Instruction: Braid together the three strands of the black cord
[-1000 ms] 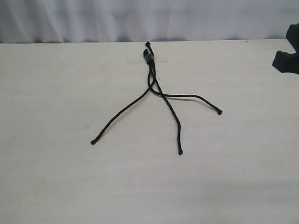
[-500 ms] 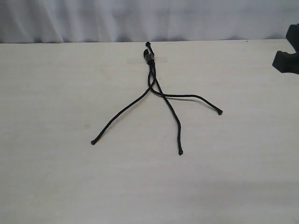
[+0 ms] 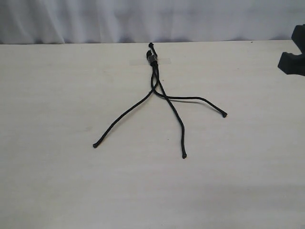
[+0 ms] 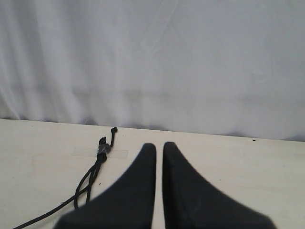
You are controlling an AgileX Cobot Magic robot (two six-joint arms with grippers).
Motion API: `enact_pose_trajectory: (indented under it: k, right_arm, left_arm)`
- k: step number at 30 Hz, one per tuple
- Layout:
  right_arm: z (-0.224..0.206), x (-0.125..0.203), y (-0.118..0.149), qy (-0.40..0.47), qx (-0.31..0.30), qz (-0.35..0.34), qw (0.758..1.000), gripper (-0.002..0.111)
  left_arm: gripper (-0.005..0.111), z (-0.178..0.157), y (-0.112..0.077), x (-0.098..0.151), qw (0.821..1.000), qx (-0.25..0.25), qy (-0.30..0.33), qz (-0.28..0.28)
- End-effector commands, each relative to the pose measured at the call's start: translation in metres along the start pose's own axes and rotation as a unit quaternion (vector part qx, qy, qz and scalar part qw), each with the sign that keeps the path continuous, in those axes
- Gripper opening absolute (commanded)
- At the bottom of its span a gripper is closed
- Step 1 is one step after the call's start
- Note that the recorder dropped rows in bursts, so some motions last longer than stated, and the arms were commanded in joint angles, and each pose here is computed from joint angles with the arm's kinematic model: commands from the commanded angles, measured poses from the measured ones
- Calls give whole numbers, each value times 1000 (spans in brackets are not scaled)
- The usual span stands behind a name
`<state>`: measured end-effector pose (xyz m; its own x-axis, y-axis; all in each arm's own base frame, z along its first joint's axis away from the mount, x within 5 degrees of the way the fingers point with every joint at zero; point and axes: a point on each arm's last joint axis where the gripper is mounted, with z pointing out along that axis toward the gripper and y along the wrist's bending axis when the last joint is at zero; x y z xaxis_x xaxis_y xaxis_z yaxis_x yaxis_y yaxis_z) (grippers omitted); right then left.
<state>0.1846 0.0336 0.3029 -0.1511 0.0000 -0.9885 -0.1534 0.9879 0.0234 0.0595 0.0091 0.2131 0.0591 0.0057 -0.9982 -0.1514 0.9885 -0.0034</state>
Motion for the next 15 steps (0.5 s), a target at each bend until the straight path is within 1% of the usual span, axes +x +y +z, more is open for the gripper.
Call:
enact_pose_trajectory:
  k: [1,4,9,15]
  right_arm:
    - [-1,0,-1,-5,3,3,1000,4]
    - [-1,0,-1,-5,3,3,1000,4]
    - [-1,0,-1,-6,3,3,1000,4]
    - [-1,0,-1,-5,3,3,1000,4]
  left_arm:
    - [0,-4,0,1,1000,-3,-4,-2]
    - [0,-4,1,7,1000,-7,24,-6]
    - [0,-4,1,7,1000,-3,24,-16]
    - [0,-4,0,7,1000,2,25,13]
